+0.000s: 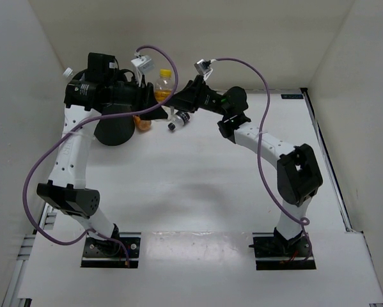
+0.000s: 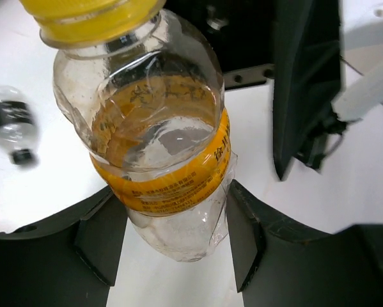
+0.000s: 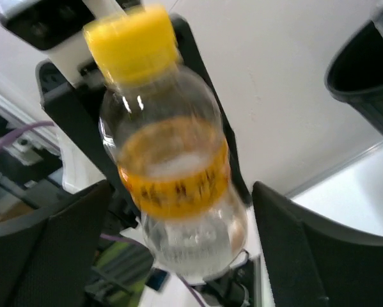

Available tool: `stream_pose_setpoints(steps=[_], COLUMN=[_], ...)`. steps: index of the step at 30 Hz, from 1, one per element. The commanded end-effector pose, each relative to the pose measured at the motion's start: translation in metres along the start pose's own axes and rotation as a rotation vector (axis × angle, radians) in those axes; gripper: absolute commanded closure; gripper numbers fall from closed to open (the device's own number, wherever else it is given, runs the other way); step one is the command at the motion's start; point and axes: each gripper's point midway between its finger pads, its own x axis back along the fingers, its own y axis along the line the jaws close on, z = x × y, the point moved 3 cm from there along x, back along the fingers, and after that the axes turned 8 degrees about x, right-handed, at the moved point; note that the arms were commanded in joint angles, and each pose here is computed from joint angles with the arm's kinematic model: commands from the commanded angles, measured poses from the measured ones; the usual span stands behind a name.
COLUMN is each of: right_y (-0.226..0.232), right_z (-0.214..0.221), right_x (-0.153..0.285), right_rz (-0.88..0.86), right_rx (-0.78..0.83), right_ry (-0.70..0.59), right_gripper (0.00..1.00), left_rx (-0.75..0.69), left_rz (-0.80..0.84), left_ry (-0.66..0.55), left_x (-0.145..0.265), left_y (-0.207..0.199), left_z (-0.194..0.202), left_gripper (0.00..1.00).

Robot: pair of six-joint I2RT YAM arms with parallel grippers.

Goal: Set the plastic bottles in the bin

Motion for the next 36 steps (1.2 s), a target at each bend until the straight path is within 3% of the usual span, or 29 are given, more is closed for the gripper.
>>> stream_pose_setpoints(steps=[1,8,12,14,20,24,25,29,30,31,36], right_y=[0.02,0.02,0.015,0.019,0.014,0.014,0.012,0.011,0.01,0.01,0.014], right_z=[-0.009,-0.035,-0.038,-0.04,-0.026,-0.023,-0.022,-0.017,-0.016,-0.016,-0.016], right_x=[0.011,0.042,0.06,0.067,0.079,0.082,0.083,0.086,0.087,0.087,0.088], right_rz=[0.011,0.195,0.321,0.349,0.411,0.423,0.427,0.446,0.453,0.453,0.452], right_rx=[-0.001,0.135,0.172,0.226,0.216,0.219,0.224,0.222,0.223,0.223,0.233], right_ry=[0.012,-0.037,-0.023,-0.016,0.029,0.041,0.048,0.069,0.076,0.076,0.078], right_gripper=[0.0,0.0,0.0,0.0,0.0,0.0,0.0,0.0,0.0,0.0,0.0], left_rx=[-0.141,-0.182,-0.239,-0.239,-0.174,-0.075,-0.066,-0.007,0.013,0.013,0.013], left_rz=[-0.092,-0.273,-0.599,-0.848,-1.092,-1.128,-1.135,-1.154,-1.154,-1.154,-1.2], left_ry=[-0.103,-0.19,-0.283,-0.315,-0.235,-0.128,-0.116,-0.039,-0.052,-0.052,-0.188], left_x=[0.025,0.051,0.083,0.106,0.133,0.125,0.124,0.119,0.118,0.118,0.139], left_y=[0.0,0.025,0.063,0.099,0.175,0.228,0.233,0.253,0.253,0.253,0.22], left_z=[-0.021,-0.032,-0.055,-0.062,-0.055,-0.024,-0.02,0.003,0.003,0.003,-0.029], left_gripper=[0.89,0.89,0.89,0.89,0.88,0.81,0.78,0.41,0.04,0.0,0.0])
